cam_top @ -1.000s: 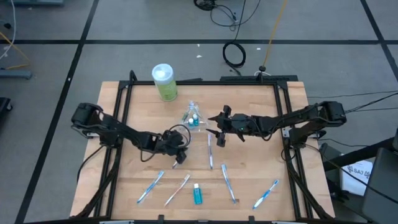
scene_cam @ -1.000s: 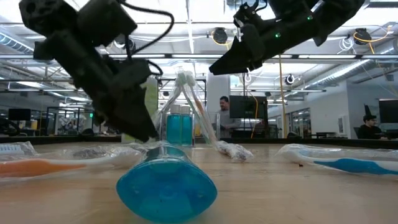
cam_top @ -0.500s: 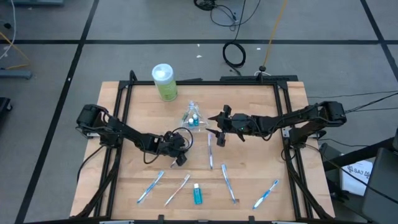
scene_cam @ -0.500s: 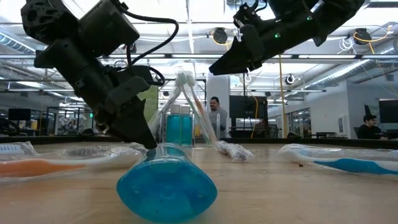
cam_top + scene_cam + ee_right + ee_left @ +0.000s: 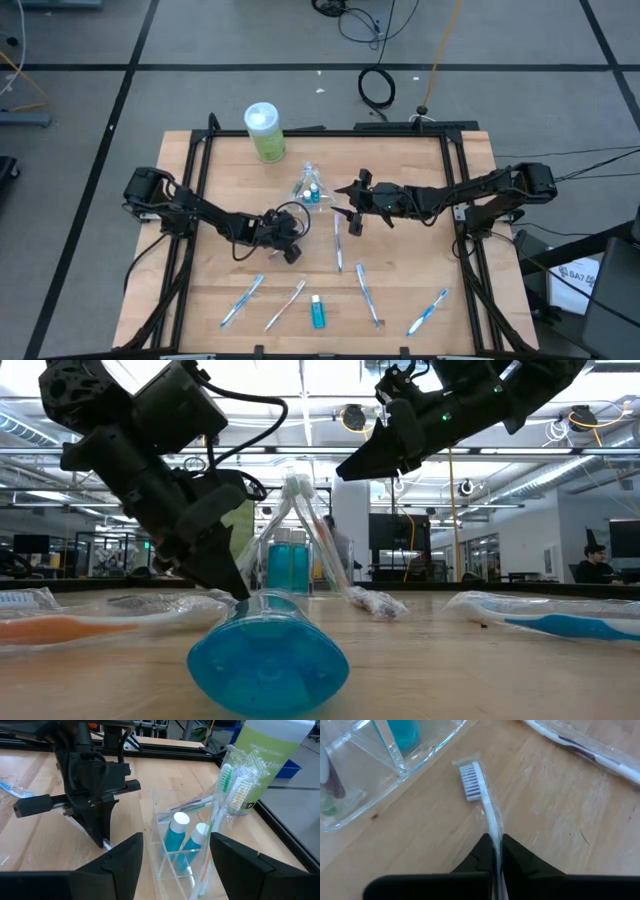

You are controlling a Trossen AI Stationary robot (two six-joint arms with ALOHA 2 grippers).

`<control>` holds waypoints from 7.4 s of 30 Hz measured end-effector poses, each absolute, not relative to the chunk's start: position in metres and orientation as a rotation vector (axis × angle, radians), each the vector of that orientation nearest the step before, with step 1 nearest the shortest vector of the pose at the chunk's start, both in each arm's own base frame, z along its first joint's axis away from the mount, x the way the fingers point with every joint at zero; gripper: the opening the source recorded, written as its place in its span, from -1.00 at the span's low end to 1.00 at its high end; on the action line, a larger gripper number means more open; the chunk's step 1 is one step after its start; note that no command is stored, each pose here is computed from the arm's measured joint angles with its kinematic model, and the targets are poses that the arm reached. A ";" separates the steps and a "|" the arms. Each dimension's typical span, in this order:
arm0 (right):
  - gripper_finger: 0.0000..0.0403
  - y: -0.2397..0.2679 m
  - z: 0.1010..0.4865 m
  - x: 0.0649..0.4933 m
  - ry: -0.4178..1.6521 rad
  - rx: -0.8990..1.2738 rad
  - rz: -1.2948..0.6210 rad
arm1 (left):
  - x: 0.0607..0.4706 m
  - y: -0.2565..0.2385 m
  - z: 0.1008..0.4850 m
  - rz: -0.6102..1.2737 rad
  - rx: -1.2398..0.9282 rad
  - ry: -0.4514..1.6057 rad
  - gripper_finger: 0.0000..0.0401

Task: Pick & Place toothbrushing station
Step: Put the left violet toothbrush into the transparent organizer

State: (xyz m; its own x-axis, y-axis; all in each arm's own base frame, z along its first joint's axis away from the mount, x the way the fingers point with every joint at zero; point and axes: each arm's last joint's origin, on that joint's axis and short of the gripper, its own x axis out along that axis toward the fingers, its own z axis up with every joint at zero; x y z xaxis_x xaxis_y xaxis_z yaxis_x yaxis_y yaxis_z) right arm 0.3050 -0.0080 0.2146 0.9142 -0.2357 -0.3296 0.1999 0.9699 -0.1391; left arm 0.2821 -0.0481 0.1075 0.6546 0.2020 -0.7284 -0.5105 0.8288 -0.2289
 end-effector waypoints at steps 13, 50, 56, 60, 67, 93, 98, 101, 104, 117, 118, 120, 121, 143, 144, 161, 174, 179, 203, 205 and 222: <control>0.11 -0.008 0.215 0.305 0.352 -0.104 -0.224 | 0.278 -0.051 0.144 0.361 -0.479 0.633 -0.96; 0.11 -0.008 0.214 0.305 0.353 -0.106 -0.224 | 0.258 0.010 0.255 0.853 -0.060 0.039 -0.96; 0.11 -0.008 0.214 0.305 0.357 -0.107 -0.224 | 0.271 0.019 0.243 0.880 -0.072 0.014 -0.88; 0.11 -0.008 0.214 0.305 0.359 -0.107 -0.224 | 0.281 0.023 0.232 0.883 -0.066 0.008 -0.91; 0.11 -0.008 0.214 0.305 0.360 -0.107 -0.224 | 0.298 0.023 0.210 0.887 0.004 0.005 -0.91; 0.11 -0.008 0.210 0.303 0.405 -0.110 -0.223 | 0.312 0.011 0.158 0.981 0.208 0.187 -0.88; 0.11 -0.008 0.210 0.303 0.405 -0.110 -0.223 | 0.311 0.003 0.158 1.018 0.184 0.172 -0.88; 0.11 -0.008 0.210 0.303 0.405 -0.109 -0.222 | 0.311 0.001 0.157 1.021 0.171 0.171 -0.93; 0.11 -0.008 0.210 0.303 0.405 -0.109 -0.223 | 0.310 0.001 0.151 1.010 0.171 0.212 -0.93; 0.11 -0.008 0.210 0.303 0.405 -0.109 -0.222 | 0.306 0.005 0.139 1.026 0.168 0.296 -0.60; 0.11 -0.008 0.210 0.303 0.405 -0.109 -0.222 | 0.306 0.005 0.139 1.023 0.175 0.301 -0.60; 0.11 -0.008 0.210 0.303 0.405 -0.109 -0.222 | 0.307 0.005 0.139 1.001 0.177 0.306 -0.60; 0.11 -0.008 0.210 0.303 0.405 -0.109 -0.222 | 0.307 0.004 0.139 0.986 0.174 0.307 -0.59; 0.11 -0.008 0.210 0.303 0.406 -0.109 -0.222 | 0.309 -0.003 0.139 0.897 0.189 0.319 -0.59; 0.11 -0.008 0.210 0.303 0.406 -0.109 -0.222 | 0.309 -0.004 0.139 0.896 0.189 0.319 -0.59; 0.11 -0.008 0.209 0.303 0.412 -0.110 -0.222 | 0.303 -0.027 0.154 0.912 0.231 0.281 -0.60; 0.11 -0.008 0.209 0.303 0.412 -0.110 -0.222 | 0.294 -0.038 0.138 0.914 0.182 0.357 -0.60; 0.11 -0.008 0.209 0.303 0.413 -0.110 -0.222 | 0.292 -0.037 0.137 0.939 0.156 0.348 -0.60; 0.11 -0.008 0.208 0.302 0.427 -0.112 -0.221 | 0.252 0.041 0.229 0.533 -0.070 0.378 -0.15; 0.11 -0.008 0.208 0.302 0.427 -0.112 -0.221 | 0.252 0.048 0.227 0.455 -0.113 0.390 -0.08; 0.11 -0.008 0.207 0.302 0.434 -0.113 -0.221 | 0.258 0.069 0.207 0.409 -0.214 0.466 -0.19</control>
